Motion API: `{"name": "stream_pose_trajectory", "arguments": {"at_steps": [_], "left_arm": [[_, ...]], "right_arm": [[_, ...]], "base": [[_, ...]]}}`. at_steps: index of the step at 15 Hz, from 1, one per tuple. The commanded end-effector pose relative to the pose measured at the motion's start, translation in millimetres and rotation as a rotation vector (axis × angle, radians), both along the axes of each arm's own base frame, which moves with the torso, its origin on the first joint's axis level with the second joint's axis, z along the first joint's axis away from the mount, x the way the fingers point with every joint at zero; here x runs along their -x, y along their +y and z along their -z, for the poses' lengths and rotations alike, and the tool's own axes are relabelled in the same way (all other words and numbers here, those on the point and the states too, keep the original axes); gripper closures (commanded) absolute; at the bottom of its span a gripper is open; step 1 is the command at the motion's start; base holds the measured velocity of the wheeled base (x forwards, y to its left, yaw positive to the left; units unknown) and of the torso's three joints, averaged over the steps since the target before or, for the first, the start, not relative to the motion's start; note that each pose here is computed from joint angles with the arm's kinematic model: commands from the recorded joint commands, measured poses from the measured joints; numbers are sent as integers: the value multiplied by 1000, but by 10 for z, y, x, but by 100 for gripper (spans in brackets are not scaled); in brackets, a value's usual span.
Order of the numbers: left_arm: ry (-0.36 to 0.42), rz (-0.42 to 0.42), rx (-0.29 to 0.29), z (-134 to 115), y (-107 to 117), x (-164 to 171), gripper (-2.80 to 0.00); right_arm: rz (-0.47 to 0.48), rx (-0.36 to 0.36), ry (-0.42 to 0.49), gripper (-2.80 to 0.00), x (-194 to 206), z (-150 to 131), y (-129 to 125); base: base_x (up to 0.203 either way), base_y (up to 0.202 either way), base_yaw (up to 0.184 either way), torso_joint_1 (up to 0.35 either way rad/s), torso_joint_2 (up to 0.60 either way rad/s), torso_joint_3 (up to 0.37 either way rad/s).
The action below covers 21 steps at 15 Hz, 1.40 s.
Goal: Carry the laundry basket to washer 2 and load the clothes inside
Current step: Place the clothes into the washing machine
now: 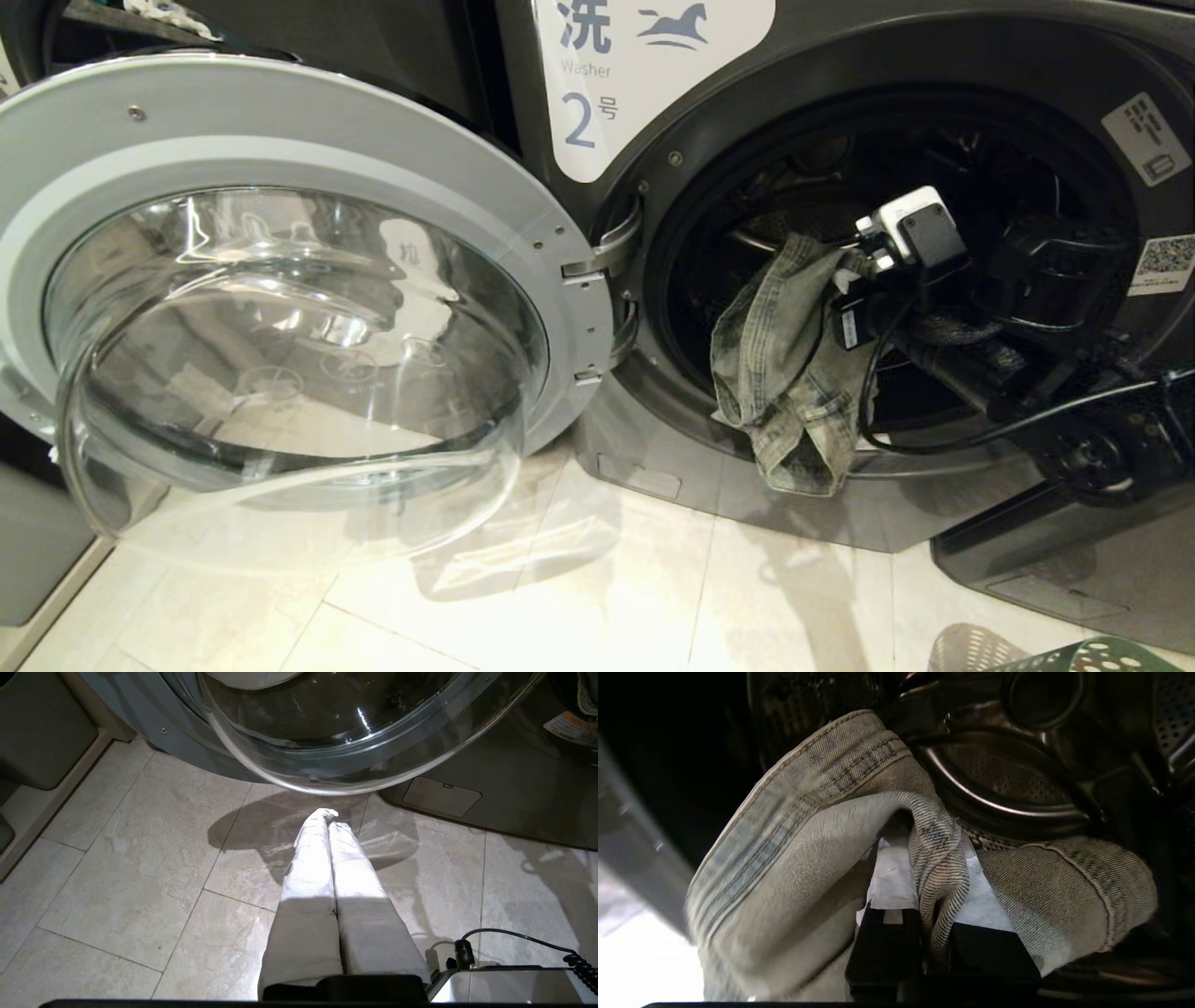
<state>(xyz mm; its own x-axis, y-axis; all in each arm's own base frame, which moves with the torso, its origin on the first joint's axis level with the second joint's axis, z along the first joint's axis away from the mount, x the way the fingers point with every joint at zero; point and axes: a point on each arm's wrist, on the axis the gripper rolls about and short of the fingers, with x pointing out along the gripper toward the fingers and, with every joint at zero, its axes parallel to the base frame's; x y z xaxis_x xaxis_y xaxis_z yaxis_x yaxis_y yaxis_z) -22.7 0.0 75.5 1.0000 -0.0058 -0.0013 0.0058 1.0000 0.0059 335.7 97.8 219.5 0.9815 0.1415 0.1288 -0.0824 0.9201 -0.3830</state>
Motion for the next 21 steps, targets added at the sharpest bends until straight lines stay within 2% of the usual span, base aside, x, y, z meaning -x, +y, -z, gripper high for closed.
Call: {"name": "stream_pose_trajectory", "arguments": {"at_steps": [1, 6, 10, 14, 15, 17, 19, 21], "left_arm": [[0, 0, 1, 0, 0, 0, 0], [0, 0, 1, 0, 0, 0, 0], [0, 0, 1, 0, 0, 0, 0], [0, 0, 0, 0, 0, 0, 0], [0, 0, 0, 0, 0, 0, 0], [0, 0, -2, 0, 0, 0, 0], [0, 0, 0, 0, 0, 0, 0], [0, 0, 0, 0, 0, 0, 0]], "right_arm": [[20, 3, 18, 0, -322, 301, 75], [115, -48, -104, 0, -910, 393, 165], [133, -92, -247, 0, -1194, 146, 175], [147, -123, -347, 0, -1322, -219, 137], [148, -121, -341, 0, -1344, -257, 137], [155, -103, -307, 0, -1393, -161, 123], [173, -53, -307, 0, -1412, -142, 83], [176, -45, -298, 0, -1431, -110, 87]], "base": [[0, 0, 0, 0, 0, 0], [0, 0, 0, 0, 0, 0], [0, 0, 0, 0, 0, 0], [0, 0, 0, 0, 0, 0], [0, 0, 0, 0, 0, 0], [0, 0, 0, 0, 0, 0], [0, 0, 0, 0, 0, 0], [0, 0, 0, 0, 0, 0]]}}
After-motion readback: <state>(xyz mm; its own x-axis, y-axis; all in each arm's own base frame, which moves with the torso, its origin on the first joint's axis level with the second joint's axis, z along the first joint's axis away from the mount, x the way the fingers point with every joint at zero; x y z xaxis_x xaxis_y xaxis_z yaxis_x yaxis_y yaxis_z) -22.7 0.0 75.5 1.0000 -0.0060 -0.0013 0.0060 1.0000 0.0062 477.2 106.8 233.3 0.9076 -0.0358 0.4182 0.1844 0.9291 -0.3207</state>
